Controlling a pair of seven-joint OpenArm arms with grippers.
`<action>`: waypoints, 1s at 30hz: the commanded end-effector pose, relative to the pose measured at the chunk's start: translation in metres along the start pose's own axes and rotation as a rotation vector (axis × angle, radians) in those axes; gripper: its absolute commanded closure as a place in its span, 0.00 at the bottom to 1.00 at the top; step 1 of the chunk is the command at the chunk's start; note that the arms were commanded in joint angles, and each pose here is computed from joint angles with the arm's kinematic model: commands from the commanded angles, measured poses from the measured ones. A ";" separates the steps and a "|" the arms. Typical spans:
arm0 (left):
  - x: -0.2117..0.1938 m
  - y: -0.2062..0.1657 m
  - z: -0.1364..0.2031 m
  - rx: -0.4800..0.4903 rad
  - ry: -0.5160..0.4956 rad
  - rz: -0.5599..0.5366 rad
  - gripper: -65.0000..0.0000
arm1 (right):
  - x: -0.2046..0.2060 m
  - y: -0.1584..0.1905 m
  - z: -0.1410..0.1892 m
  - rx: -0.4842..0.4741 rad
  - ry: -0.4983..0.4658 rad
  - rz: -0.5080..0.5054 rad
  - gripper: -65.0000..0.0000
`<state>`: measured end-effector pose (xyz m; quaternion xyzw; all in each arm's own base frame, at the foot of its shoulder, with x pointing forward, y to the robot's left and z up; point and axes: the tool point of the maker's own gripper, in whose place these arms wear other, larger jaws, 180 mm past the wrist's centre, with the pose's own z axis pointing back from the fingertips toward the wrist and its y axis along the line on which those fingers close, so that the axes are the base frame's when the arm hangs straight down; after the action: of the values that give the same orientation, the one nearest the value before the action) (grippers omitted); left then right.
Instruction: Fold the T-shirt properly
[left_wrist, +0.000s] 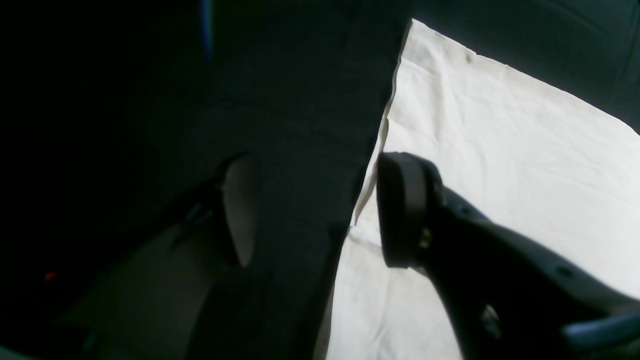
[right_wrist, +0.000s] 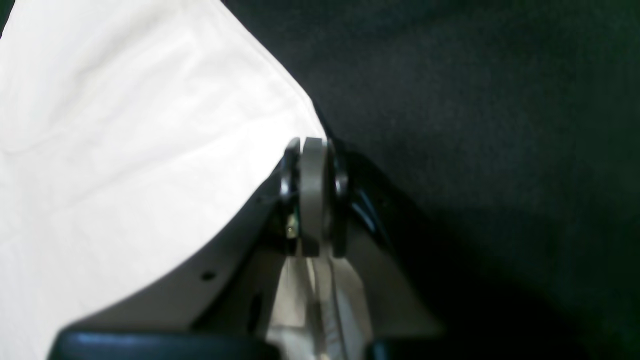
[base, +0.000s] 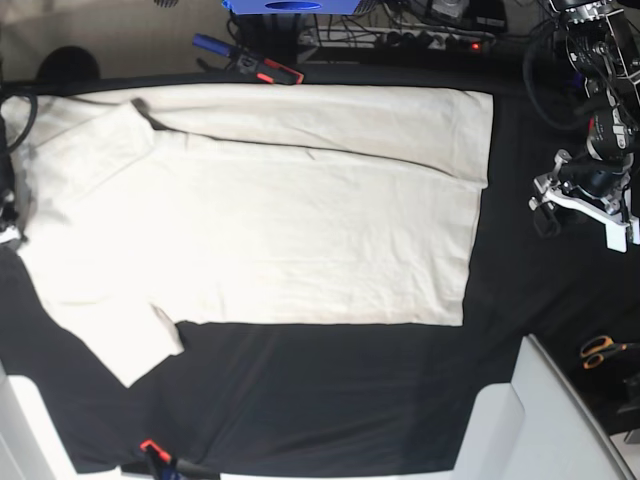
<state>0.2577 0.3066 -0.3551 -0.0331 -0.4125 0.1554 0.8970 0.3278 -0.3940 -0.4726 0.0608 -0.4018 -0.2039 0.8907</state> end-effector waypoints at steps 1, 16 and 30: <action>0.014 -0.002 0.002 -0.007 -0.042 -0.014 0.45 | 0.028 -0.004 0.005 0.002 -0.070 0.022 1.00; 0.014 -0.003 0.002 -0.010 -0.041 -0.017 0.45 | -0.002 0.018 0.031 0.066 0.055 0.234 1.00; 0.014 -0.003 0.002 -0.011 -0.037 -0.018 0.45 | -0.007 0.045 0.072 0.103 0.015 0.328 1.00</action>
<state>0.2591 0.3037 -0.3557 -0.0360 -0.4120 0.1525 0.8976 0.2745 -0.3387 -0.4327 0.0467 -0.3865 -0.0385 0.9203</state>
